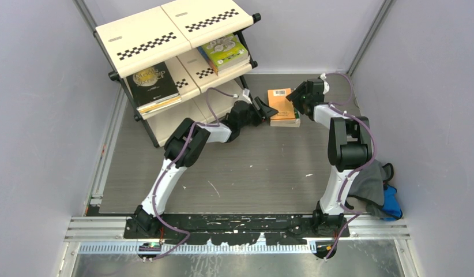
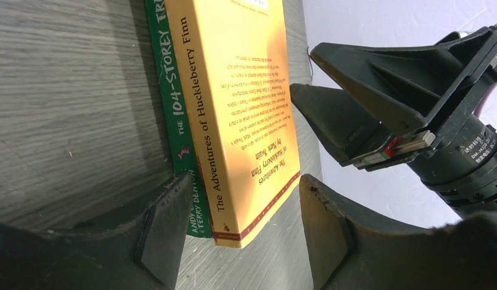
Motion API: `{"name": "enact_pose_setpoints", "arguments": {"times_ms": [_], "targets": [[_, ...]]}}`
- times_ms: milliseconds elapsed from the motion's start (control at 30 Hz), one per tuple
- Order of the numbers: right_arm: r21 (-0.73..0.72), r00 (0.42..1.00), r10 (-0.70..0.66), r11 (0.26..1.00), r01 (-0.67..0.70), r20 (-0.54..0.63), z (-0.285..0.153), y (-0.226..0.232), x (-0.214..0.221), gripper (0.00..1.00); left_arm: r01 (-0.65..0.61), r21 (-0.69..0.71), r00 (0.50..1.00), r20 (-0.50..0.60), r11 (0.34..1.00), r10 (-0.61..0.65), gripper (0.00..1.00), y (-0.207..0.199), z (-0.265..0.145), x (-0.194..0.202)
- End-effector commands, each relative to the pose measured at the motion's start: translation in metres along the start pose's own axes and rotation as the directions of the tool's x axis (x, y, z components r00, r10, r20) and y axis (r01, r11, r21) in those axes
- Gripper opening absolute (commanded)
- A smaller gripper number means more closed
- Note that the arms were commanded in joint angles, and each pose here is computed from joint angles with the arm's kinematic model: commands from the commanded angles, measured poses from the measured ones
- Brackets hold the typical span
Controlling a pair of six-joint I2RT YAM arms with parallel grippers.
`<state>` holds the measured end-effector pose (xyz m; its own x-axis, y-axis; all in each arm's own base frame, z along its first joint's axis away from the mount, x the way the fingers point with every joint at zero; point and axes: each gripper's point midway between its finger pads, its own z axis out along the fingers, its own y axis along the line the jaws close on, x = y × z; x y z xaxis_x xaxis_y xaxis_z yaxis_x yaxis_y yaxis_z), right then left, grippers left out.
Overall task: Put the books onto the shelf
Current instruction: Pick up the book from the center of the board.
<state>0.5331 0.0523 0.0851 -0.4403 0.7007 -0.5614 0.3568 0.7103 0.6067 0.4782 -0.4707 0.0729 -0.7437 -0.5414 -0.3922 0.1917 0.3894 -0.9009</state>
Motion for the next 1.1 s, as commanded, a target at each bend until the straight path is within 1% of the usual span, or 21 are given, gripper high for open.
{"name": "enact_pose_setpoints", "arguments": {"times_ms": [0,300,500,600,667,867,1067], "targets": [[-0.042,1.0,-0.002,0.999,0.003,0.029,-0.001,0.011,-0.014,0.58,-0.012,0.053,1.0,0.013,0.999,0.012,0.65,-0.012,0.0,-0.002],[-0.067,0.997,-0.013,0.998,0.008,-0.077,0.01,0.009,0.009,0.57,-0.014,0.048,1.0,0.017,0.999,0.013,0.65,-0.01,0.001,0.0],[-0.105,0.992,-0.017,0.994,0.003,-0.125,0.009,0.013,0.02,0.57,-0.016,0.055,1.0,0.02,0.998,0.015,0.65,-0.012,0.001,-0.001],[-0.119,0.991,-0.015,0.993,-0.001,-0.135,0.006,0.015,0.022,0.57,-0.02,0.063,1.0,0.021,0.998,0.019,0.63,-0.014,0.0,-0.001],[-0.132,0.988,-0.017,0.991,-0.003,-0.151,0.004,0.017,0.027,0.57,-0.021,0.07,1.0,0.021,0.997,0.02,0.6,-0.014,0.0,-0.001],[-0.134,0.988,-0.013,0.991,-0.008,-0.155,0.001,0.014,0.031,0.57,-0.029,0.085,0.999,0.029,0.996,0.026,0.4,-0.015,-0.007,0.0],[-0.136,0.989,-0.006,0.991,-0.014,-0.148,-0.006,0.013,0.034,0.57,-0.047,0.084,0.998,0.051,0.995,0.043,0.25,-0.017,-0.021,-0.002]]}}
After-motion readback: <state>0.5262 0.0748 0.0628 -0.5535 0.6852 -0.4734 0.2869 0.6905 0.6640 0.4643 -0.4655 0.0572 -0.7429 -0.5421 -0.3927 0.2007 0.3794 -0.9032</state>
